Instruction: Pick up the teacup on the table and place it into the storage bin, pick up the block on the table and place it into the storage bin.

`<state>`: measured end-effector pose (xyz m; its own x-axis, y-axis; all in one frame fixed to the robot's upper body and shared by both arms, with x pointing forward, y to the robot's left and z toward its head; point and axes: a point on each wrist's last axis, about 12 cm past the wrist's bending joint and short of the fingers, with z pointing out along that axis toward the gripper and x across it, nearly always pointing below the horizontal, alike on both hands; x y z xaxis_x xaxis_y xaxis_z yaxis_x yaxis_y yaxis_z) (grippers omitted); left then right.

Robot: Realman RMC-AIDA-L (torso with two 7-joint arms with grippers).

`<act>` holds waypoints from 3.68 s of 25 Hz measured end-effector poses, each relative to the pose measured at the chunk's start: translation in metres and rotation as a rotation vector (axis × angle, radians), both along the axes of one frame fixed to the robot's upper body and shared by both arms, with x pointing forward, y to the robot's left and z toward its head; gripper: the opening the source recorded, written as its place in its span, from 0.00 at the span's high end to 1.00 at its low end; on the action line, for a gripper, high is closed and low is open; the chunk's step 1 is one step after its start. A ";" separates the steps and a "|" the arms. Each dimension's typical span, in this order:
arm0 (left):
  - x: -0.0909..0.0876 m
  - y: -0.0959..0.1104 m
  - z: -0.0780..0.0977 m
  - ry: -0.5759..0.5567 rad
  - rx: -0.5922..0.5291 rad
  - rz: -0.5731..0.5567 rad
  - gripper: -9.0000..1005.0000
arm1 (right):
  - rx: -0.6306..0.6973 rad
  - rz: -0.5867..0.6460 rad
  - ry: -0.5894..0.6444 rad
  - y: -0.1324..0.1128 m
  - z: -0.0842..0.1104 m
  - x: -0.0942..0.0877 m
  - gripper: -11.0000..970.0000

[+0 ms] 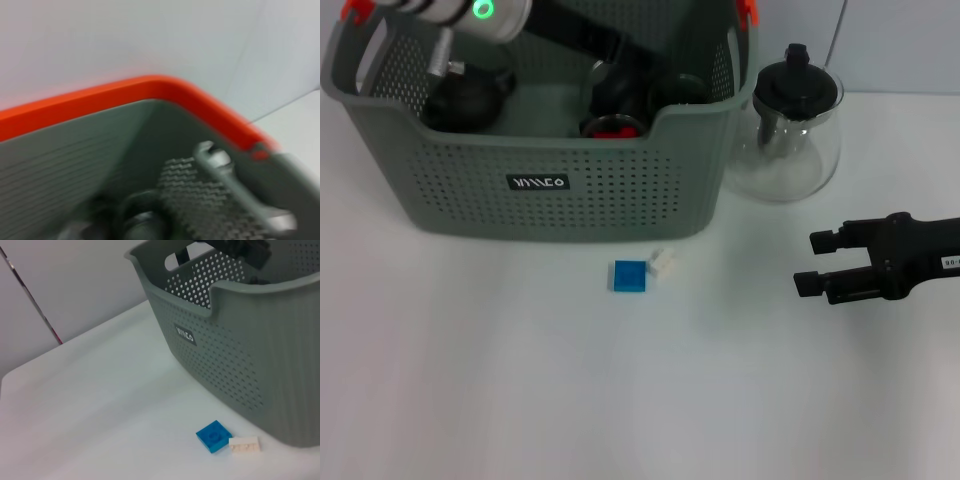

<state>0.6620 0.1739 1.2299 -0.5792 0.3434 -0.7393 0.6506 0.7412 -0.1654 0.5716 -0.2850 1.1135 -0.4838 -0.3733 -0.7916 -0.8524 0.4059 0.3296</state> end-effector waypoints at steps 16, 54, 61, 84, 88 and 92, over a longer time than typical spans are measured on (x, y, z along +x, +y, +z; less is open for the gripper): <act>-0.125 0.008 -0.007 -0.075 -0.036 -0.711 0.18 | 0.023 -0.043 -0.009 -0.006 -0.001 0.000 0.14; -0.072 -0.040 -0.118 -0.015 0.468 -0.517 0.20 | 0.032 -0.093 0.029 -0.010 -0.001 0.001 0.13; -0.069 -0.040 -0.120 -0.037 0.480 -0.503 0.20 | 0.031 -0.093 0.028 -0.010 -0.001 0.001 0.14; -0.062 -0.048 -0.134 -0.042 0.520 -0.506 0.21 | 0.024 -0.099 0.023 -0.011 -0.002 0.001 0.14; -0.061 -0.048 -0.134 -0.042 0.521 -0.506 0.21 | 0.024 -0.099 0.022 -0.011 -0.002 0.001 0.14; -0.062 -0.047 -0.134 -0.033 0.522 -0.511 0.21 | 0.025 -0.100 0.022 -0.011 -0.002 0.001 0.13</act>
<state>0.5996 0.1264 1.0956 -0.2325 0.8773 -0.4198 0.9351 0.3204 0.1516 0.5723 -0.2965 1.1113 -0.5346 -0.3030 -0.7889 -0.8007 0.4800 0.3583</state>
